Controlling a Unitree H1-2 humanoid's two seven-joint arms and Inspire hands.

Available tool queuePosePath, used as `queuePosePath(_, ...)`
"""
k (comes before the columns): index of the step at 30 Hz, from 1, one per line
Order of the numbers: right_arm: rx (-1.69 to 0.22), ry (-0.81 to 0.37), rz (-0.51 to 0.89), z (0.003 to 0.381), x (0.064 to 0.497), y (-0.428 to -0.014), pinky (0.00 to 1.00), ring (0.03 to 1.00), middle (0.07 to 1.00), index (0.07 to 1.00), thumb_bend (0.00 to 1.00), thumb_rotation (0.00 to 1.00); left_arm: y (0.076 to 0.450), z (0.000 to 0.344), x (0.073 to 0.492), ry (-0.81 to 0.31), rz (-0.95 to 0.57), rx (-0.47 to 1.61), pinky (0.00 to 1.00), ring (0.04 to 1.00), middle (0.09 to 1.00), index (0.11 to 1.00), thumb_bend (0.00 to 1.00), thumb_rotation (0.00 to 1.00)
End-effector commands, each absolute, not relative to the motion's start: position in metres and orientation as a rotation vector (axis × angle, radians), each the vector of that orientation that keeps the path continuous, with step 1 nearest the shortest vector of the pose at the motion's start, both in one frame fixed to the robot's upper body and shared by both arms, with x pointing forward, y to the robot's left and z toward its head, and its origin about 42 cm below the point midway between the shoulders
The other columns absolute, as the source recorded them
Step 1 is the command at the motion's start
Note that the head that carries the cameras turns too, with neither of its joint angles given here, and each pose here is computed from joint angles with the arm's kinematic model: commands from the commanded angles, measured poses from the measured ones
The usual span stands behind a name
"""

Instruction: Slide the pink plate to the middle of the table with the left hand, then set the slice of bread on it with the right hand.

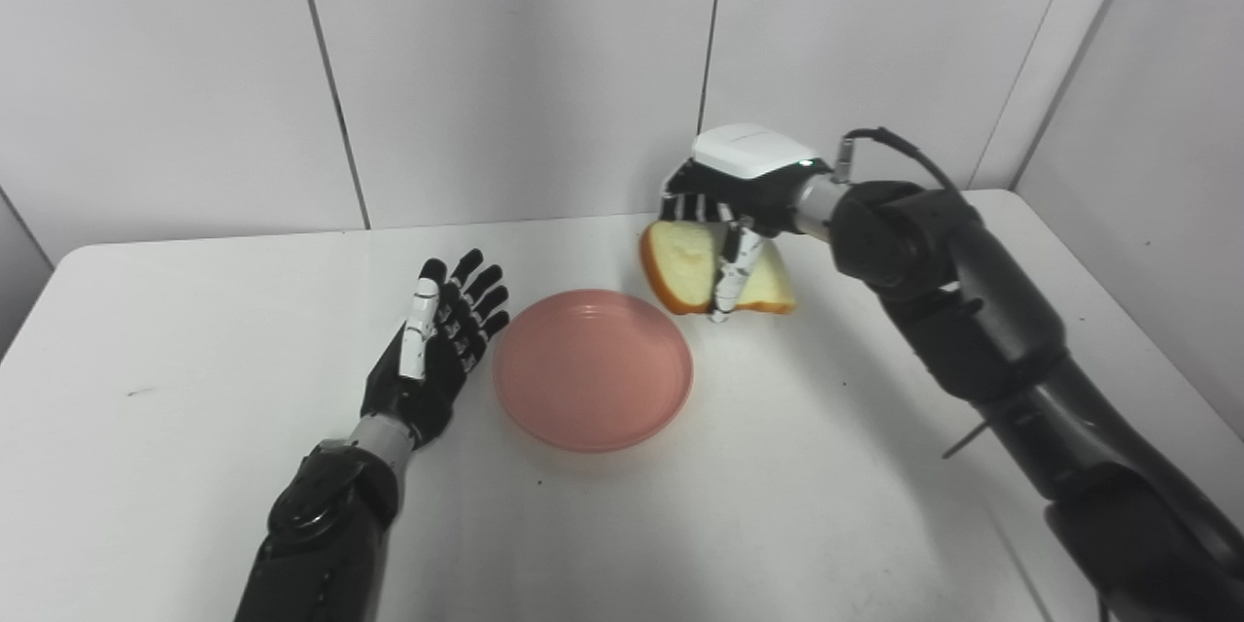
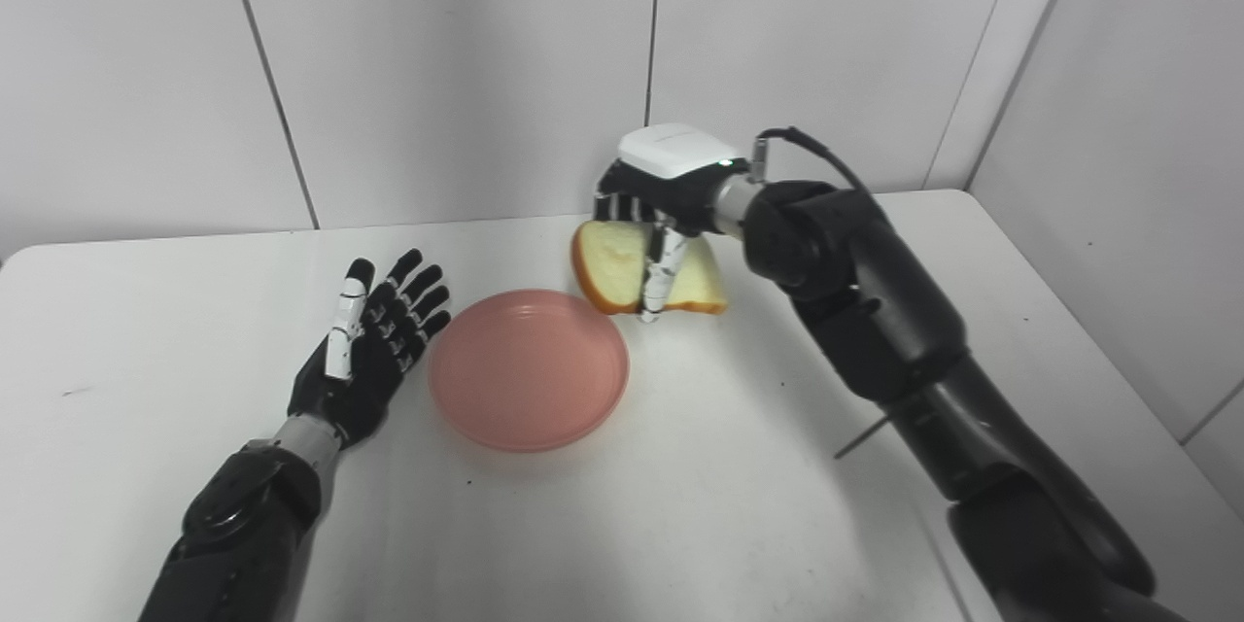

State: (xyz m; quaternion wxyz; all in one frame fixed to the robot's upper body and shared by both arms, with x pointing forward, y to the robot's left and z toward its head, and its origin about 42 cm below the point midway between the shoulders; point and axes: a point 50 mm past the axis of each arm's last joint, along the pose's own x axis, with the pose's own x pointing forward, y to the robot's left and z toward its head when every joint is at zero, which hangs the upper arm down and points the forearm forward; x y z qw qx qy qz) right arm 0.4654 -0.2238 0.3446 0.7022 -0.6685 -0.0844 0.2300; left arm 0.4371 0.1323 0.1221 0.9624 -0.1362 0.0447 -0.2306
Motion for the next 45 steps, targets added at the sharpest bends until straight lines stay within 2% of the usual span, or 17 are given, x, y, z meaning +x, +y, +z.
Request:
queuePosePath(1, -1.507, -0.322, 0.469, 0.377, 0.47, -0.21, 0.33, 0.39, 0.426, 0.528, 0.52, 0.0, 0.136, 0.066, 0.411, 0.317, -0.413, -0.26, 0.97, 0.976, 0.97, 0.973, 0.67, 1.0)
queuePosePath(10, -1.481, -0.361, 0.534, 0.366, 0.474, -0.173, 0.37, 0.447, 0.437, 0.527, 0.52, 0.0, 0.13, 0.065, 0.413, 0.321, -0.411, -0.265, 0.98, 0.979, 0.974, 0.984, 0.67, 1.0)
queuePosePath(14, -1.48, -0.373, 0.562, 0.357, 0.473, -0.16, 0.33, 0.395, 0.423, 0.53, 0.52, 0.0, 0.129, 0.066, 0.414, 0.321, -0.404, -0.27, 0.98, 0.978, 0.973, 0.983, 0.67, 1.0)
queuePosePath(21, -1.454, -0.356, 0.617, 0.335, 0.475, -0.148, 0.38, 0.452, 0.446, 0.519, 0.52, 0.0, 0.126, 0.066, 0.414, 0.312, -0.404, -0.251, 0.96, 0.966, 0.963, 0.974, 0.67, 1.0)
queuePosePath(26, -1.454, -0.318, 0.632, 0.318, 0.478, -0.145, 0.37, 0.413, 0.42, 0.529, 0.52, 0.0, 0.124, 0.068, 0.413, 0.307, -0.41, -0.257, 0.97, 0.972, 0.968, 0.979, 0.67, 1.0)
queuePosePath(28, -1.465, -0.314, 0.635, 0.312, 0.479, -0.144, 0.32, 0.38, 0.409, 0.525, 0.52, 0.0, 0.123, 0.069, 0.413, 0.307, -0.41, -0.257, 0.97, 0.973, 0.968, 0.978, 0.67, 1.0)
queuePosePath(29, -1.471, -0.317, 0.637, 0.31, 0.479, -0.144, 0.35, 0.443, 0.419, 0.516, 0.52, 0.0, 0.123, 0.069, 0.413, 0.308, -0.409, -0.258, 0.97, 0.972, 0.967, 0.977, 0.67, 1.0)
queuePosePath(32, -1.476, -0.321, 0.652, 0.302, 0.481, -0.144, 0.4, 0.491, 0.44, 0.509, 0.53, 0.0, 0.122, 0.07, 0.413, 0.306, -0.403, -0.253, 0.96, 0.968, 0.963, 0.974, 0.67, 1.0)
queuePosePath(33, -1.476, -0.321, 0.654, 0.3, 0.482, -0.143, 0.33, 0.399, 0.414, 0.517, 0.52, 0.0, 0.122, 0.07, 0.413, 0.305, -0.402, -0.253, 0.96, 0.967, 0.963, 0.974, 0.66, 1.0)
queuePosePath(36, -1.491, -0.32, 0.653, 0.296, 0.482, -0.143, 0.29, 0.349, 0.46, 0.495, 0.53, 0.0, 0.123, 0.07, 0.412, 0.3, -0.41, -0.255, 0.97, 0.973, 0.969, 0.98, 0.66, 1.0)
queuePosePath(39, -1.512, -0.321, 0.647, 0.295, 0.483, -0.143, 0.28, 0.353, 0.41, 0.516, 0.52, 0.0, 0.123, 0.071, 0.412, 0.302, -0.407, -0.258, 0.97, 0.973, 0.968, 0.98, 0.66, 1.0)
queuePosePath(40, -1.513, -0.319, 0.647, 0.295, 0.484, -0.143, 0.27, 0.342, 0.45, 0.499, 0.53, 0.0, 0.123, 0.071, 0.412, 0.301, -0.407, -0.254, 0.97, 0.974, 0.969, 0.979, 0.66, 1.0)
queuePosePath(41, -1.513, -0.318, 0.647, 0.294, 0.484, -0.144, 0.3, 0.353, 0.421, 0.509, 0.52, 0.0, 0.123, 0.071, 0.412, 0.3, -0.408, -0.251, 0.97, 0.972, 0.968, 0.979, 0.66, 1.0)
queuePosePath(44, -1.517, -0.319, 0.647, 0.291, 0.484, -0.144, 0.27, 0.333, 0.402, 0.517, 0.52, 0.0, 0.123, 0.072, 0.412, 0.303, -0.406, -0.253, 0.97, 0.971, 0.968, 0.98, 0.66, 1.0)
queuePosePath(45, -1.518, -0.316, 0.649, 0.288, 0.484, -0.145, 0.24, 0.315, 0.446, 0.499, 0.52, 0.0, 0.124, 0.073, 0.412, 0.304, -0.407, -0.254, 0.96, 0.969, 0.966, 0.978, 0.66, 1.0)
